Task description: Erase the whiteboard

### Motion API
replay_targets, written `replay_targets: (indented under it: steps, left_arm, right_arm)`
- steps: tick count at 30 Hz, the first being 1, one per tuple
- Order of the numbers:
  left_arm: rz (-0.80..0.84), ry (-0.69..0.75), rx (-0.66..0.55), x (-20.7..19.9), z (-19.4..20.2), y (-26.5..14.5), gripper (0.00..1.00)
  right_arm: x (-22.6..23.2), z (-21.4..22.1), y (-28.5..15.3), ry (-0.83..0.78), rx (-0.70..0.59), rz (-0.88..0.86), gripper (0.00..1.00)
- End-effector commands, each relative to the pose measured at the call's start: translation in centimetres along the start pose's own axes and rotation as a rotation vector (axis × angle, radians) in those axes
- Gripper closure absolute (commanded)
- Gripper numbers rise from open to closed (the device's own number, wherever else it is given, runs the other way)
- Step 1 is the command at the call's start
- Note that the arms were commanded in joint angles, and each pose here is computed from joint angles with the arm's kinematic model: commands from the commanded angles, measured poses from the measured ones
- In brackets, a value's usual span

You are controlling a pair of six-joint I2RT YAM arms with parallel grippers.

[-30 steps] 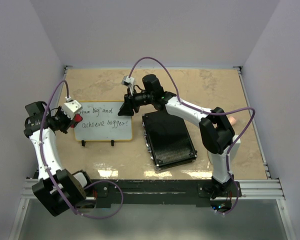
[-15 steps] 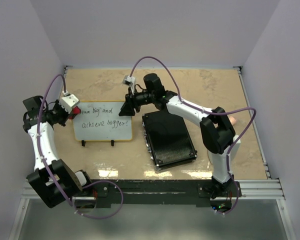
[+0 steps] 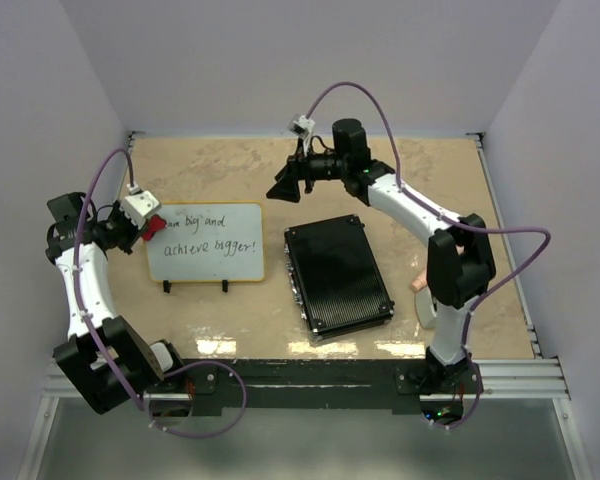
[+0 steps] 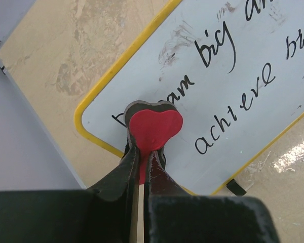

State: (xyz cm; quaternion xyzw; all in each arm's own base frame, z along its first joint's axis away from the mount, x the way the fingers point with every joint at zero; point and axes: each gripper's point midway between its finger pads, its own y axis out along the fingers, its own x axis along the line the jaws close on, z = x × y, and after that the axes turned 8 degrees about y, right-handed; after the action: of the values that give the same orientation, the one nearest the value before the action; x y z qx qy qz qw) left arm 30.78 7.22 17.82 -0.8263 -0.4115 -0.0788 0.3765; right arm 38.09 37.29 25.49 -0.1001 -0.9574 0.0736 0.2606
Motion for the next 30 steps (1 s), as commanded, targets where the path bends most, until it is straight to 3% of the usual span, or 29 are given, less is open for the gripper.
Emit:
replay_targets:
  steps: [1,12,25,30]
  left_arm:
    - [-0.008,0.048,-0.065,1.1,-1.7,0.1,1.0]
    - [-0.011,0.044,-0.058,0.7,-1.5,0.9,1.0]
    - [0.058,0.044,-0.041,-1.2,-1.7,0.4,1.0]
    - [0.105,-0.024,-0.022,-1.7,-1.0,0.9,1.0]
  right_arm:
    - [-0.4,1.8,2.6,0.053,0.043,-0.052,0.23]
    - [0.6,5.4,5.6,0.126,0.102,-0.158,0.28]
    - [0.9,5.4,6.0,0.135,0.102,-0.173,0.3]
    - [0.6,5.7,6.2,0.14,0.098,-0.173,0.41]
